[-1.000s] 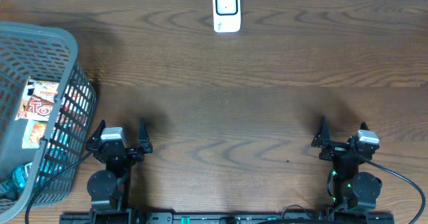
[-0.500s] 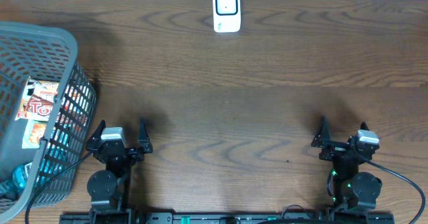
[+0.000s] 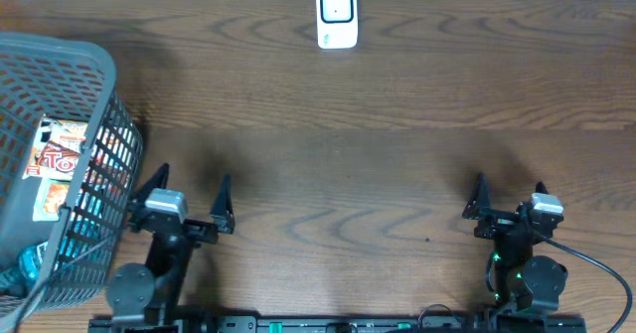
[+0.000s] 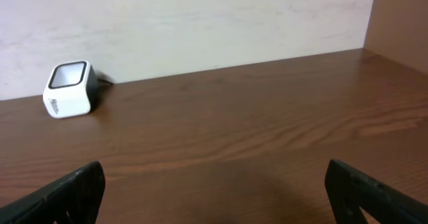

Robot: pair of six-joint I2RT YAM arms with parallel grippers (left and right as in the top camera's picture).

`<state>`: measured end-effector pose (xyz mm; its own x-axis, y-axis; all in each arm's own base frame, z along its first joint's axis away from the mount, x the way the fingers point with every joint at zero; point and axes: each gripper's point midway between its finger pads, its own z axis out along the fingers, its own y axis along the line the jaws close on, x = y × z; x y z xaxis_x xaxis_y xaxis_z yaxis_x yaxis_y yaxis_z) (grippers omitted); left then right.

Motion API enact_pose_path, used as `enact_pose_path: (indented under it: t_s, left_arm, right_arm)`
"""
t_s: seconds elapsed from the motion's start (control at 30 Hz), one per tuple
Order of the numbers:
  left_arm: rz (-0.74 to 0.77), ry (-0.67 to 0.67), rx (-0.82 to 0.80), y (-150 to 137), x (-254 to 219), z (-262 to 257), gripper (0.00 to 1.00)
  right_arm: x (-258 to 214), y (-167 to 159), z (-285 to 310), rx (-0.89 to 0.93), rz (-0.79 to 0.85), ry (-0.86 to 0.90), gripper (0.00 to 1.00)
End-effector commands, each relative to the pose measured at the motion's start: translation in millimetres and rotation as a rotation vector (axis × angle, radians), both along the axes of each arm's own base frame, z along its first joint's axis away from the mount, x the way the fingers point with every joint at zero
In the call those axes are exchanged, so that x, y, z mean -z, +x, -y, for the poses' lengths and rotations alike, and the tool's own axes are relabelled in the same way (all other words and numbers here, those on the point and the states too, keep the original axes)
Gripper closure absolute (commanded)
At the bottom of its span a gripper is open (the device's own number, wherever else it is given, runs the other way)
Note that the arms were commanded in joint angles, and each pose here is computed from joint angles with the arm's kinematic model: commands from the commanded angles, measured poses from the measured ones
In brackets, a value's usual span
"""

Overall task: Scan the item barcode
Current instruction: 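Reach the left gripper into the basket and grasp the orange snack box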

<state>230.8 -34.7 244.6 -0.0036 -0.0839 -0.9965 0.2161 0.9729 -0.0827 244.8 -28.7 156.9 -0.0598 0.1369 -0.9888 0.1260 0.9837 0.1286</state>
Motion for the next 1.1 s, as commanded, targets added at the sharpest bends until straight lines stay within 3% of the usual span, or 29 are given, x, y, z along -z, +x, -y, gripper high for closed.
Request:
enact_pose_path:
  t_s: [0.0, 0.2, 0.33, 0.57, 0.83, 0.93, 1.07]
  left_arm:
    - [-0.009, -0.026, 0.027, -1, -46, 5, 0.02]
    - [-0.177, -0.089, -0.095, 16, -104, -15, 0.02]
    - [-0.297, -0.088, -0.09, 22, -134, -14, 0.02]
    - [-0.607, -0.113, 0.002, 20, -80, 4, 0.02]
    - [-0.547, -0.108, -0.009, 35, -112, 1, 0.02]
    - [-0.499, -0.109, -0.153, 40, -144, -23, 0.02]
    - [-0.491, -0.181, -0.497, 43, -173, -82, 0.02]
  right_arm:
    - [1, 0, -2, -0.009, 0.001, 0.008, 0.01]
    - [1, 0, -2, -0.009, 0.001, 0.008, 0.01]
    - [1, 0, -2, -0.009, 0.001, 0.008, 0.01]
    - [1, 0, -2, -0.009, 0.001, 0.008, 0.01]
    - [1, 0, -2, -0.009, 0.001, 0.008, 0.01]
    - [1, 0, -2, -0.009, 0.001, 0.008, 0.01]
    - [1, 0, -2, -0.009, 0.001, 0.008, 0.01]
